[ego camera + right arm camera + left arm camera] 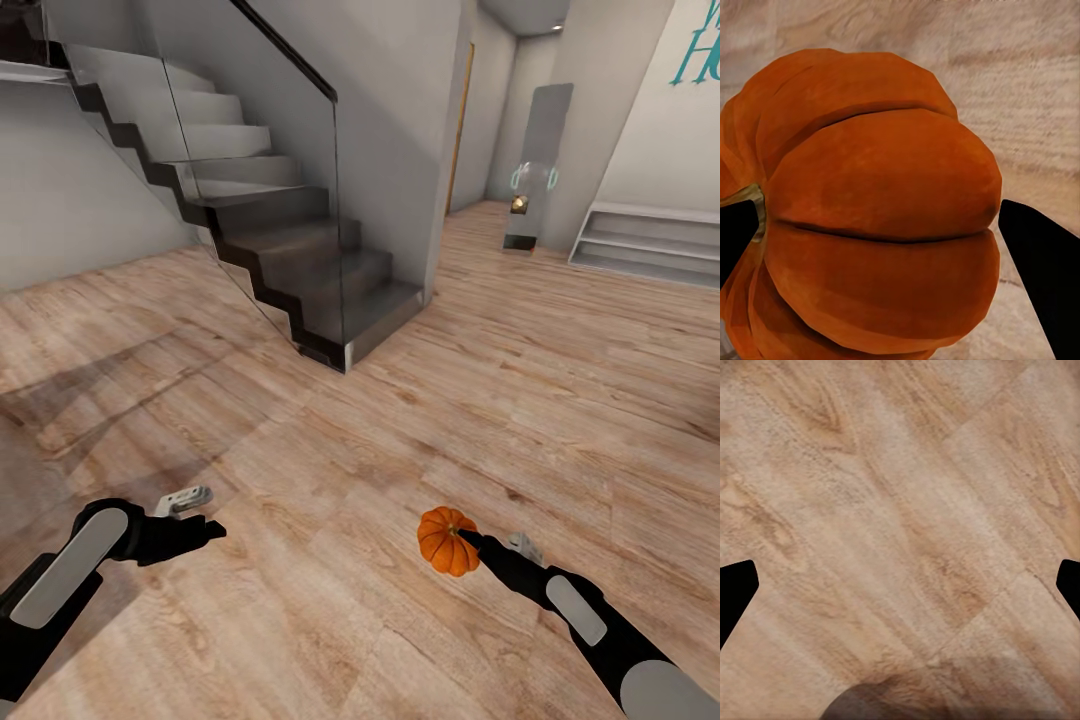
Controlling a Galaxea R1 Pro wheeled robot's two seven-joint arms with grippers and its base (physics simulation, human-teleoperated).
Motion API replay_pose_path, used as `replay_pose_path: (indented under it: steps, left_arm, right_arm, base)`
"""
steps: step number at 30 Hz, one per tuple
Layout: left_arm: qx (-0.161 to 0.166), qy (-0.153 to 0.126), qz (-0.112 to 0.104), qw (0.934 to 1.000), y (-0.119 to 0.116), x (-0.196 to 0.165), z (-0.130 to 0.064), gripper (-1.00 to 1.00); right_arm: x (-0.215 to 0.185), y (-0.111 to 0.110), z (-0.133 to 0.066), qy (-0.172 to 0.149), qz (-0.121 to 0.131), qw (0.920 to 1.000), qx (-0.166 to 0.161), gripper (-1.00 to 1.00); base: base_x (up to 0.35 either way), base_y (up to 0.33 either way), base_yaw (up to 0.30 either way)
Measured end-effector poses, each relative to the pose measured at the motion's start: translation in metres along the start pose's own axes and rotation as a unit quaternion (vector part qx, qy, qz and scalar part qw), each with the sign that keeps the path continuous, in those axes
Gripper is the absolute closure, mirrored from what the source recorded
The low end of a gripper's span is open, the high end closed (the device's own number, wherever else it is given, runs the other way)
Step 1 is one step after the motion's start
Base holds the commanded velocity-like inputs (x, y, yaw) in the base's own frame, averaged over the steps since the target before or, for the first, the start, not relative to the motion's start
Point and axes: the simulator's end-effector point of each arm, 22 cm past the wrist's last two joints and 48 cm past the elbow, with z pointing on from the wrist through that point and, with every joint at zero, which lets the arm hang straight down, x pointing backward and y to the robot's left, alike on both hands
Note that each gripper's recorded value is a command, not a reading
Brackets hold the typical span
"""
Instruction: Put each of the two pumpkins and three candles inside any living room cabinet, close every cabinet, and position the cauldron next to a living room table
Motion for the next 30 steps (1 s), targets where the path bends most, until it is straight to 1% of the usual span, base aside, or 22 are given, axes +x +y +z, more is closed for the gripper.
replay_pose_path:
  steps: [8, 11, 18, 27, 30]
  left_arm:
    - [0.001, -0.001, 0.000, 1.0000, -0.0008, -0.0004, -0.0004, -1.00]
    - [0.002, -0.002, 0.001, 1.0000, -0.0015, -0.0008, -0.0011, -1.00]
    - [0.003, -0.003, 0.002, 1.0000, -0.0024, -0.0015, -0.0019, -1.00]
    - [0.002, -0.002, 0.002, 1.0000, -0.0021, -0.0013, -0.0013, -1.00]
    - [0.003, -0.003, 0.002, 1.0000, -0.0022, -0.0014, -0.0017, -1.00]
  right_arm:
    - [-0.0007, 0.0000, 0.0000, -0.002, -0.001, 1.0000, 0.000, 1.00]
    - [-0.0010, 0.0001, -0.0001, -0.002, -0.001, 1.0000, 0.000, 1.00]
    - [-0.0012, 0.0002, -0.0002, -0.003, -0.002, 1.0000, 0.000, 1.00]
    - [-0.0014, -0.0002, 0.0000, -0.003, -0.001, 1.0000, 0.000, 1.00]
    - [-0.0013, 0.0002, -0.0002, -0.003, -0.001, 1.0000, 0.000, 1.00]
  base:
    - [0.009, 0.000, 0.000]
    - [0.180, 0.000, 0.000]
    - [0.289, -0.008, 0.000]
    - [0.037, -0.007, 0.000]
    - [0.176, 0.000, 0.000]
